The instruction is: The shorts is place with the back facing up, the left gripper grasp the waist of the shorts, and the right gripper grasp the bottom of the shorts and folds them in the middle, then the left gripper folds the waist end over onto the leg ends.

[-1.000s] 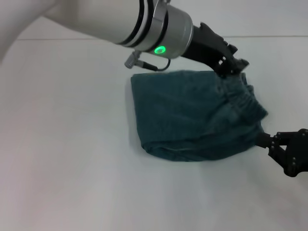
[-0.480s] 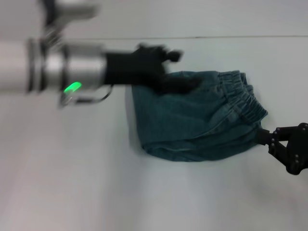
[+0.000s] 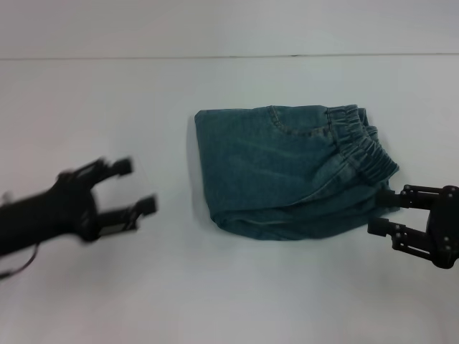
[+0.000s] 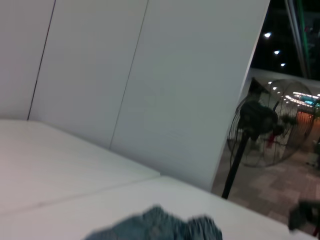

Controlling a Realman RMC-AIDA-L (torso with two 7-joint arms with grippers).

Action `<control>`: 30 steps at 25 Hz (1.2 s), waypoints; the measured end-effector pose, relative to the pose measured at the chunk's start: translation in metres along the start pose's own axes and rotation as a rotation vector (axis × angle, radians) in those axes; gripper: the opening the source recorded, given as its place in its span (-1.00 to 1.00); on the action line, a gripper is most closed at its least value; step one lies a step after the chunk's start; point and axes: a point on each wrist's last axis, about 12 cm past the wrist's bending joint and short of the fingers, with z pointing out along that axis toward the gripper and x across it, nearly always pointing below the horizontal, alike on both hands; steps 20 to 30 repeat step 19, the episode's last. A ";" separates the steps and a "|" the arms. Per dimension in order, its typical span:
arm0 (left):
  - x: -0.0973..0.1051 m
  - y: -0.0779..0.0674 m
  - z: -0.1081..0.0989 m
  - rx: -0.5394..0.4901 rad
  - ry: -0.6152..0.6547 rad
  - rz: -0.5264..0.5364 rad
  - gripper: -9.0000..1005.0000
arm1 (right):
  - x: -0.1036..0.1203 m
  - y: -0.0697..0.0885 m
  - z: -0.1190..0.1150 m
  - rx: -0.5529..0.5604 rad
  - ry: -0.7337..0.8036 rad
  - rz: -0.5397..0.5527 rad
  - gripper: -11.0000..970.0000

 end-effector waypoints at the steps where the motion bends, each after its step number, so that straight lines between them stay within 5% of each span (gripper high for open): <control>1: 0.004 -0.002 -0.007 -0.007 0.007 0.001 0.87 | -0.001 -0.001 -0.001 -0.003 0.004 -0.002 -0.19; 7: 0.027 -0.018 -0.041 -0.041 0.075 -0.011 0.87 | -0.004 -0.007 0.001 -0.036 0.083 -0.028 0.23; 17: 0.028 -0.025 -0.051 0.005 0.100 -0.021 0.87 | -0.001 -0.008 0.008 -0.060 0.145 -0.085 0.95; 30: 0.027 -0.024 -0.050 0.016 0.110 -0.024 0.87 | 0.000 -0.008 0.009 -0.068 0.154 -0.082 0.95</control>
